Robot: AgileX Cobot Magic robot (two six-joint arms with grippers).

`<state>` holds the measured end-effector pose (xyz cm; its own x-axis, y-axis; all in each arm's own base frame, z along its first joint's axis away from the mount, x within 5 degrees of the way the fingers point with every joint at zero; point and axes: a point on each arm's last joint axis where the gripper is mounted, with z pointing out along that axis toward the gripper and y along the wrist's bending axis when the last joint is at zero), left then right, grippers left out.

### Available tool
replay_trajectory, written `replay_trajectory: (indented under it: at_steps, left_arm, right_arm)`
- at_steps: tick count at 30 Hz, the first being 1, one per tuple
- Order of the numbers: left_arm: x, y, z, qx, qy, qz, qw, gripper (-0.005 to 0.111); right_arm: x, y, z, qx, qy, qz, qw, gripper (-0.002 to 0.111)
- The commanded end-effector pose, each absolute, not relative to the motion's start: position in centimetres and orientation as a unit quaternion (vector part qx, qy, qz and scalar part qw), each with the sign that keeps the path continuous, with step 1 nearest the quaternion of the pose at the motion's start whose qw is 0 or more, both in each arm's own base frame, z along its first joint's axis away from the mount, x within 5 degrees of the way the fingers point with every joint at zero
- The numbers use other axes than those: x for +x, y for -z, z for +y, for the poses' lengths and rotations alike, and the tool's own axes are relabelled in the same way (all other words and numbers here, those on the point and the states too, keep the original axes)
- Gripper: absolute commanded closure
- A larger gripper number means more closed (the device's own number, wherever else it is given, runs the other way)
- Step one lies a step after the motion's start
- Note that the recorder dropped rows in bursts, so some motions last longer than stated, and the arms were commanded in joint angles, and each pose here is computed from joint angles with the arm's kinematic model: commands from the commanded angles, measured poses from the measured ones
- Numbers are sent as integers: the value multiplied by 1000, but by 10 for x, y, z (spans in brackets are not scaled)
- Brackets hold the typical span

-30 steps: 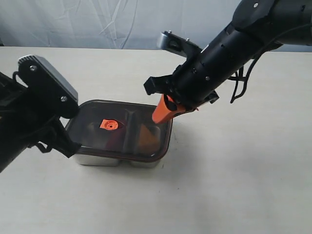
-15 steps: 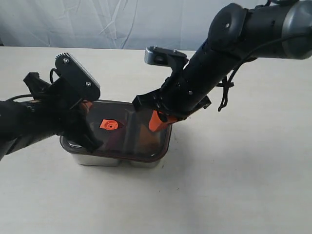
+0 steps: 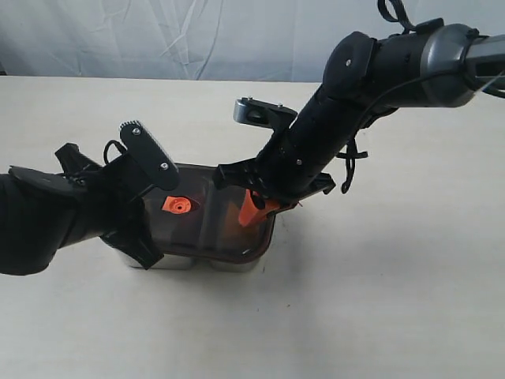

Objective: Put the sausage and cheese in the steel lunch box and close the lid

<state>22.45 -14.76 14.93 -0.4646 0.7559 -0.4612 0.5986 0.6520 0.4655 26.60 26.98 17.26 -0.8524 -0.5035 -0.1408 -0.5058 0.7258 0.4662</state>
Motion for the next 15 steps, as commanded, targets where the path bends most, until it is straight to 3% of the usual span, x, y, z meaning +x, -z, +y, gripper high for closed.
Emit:
replay_trajectory:
  at_steps: [1, 15]
  left_arm:
    - [213, -122, -147, 393, -82, 875, 271, 107]
    - [212, -121, -149, 397, -73, 874, 271, 107]
  right_arm:
    - [271, -154, 267, -278, -214, 936, 20, 109]
    - [279, -156, 260, -274, -164, 946, 54, 109]
